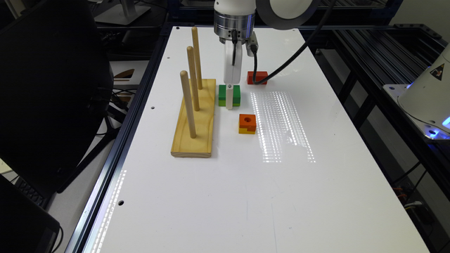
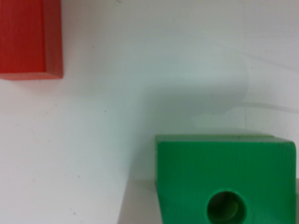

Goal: Pick up green block.

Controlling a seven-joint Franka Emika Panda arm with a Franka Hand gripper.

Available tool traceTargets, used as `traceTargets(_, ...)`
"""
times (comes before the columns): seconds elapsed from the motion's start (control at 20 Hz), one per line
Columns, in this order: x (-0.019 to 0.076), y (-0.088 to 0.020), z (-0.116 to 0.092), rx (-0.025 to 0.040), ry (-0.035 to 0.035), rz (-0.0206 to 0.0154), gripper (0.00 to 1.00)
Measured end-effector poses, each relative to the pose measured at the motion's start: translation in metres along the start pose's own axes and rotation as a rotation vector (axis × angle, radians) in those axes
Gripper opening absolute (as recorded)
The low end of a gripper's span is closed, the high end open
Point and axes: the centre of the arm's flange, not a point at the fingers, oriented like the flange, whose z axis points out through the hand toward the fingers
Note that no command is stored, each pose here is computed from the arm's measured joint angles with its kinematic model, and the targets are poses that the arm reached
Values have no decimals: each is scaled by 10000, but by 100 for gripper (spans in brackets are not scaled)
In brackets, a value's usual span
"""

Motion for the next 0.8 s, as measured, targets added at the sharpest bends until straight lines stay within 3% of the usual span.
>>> traceTargets(0.2, 16, -18, -147, 23, 73, -15, 0)
traceTargets(0.45, 14, -33, -513, -85, 62, -52, 0)
traceTargets(0.7, 0, -25, -536, -121, 29, -58, 0)
traceTargets(0.8, 1, -27, -548, -109, 47, -60, 0)
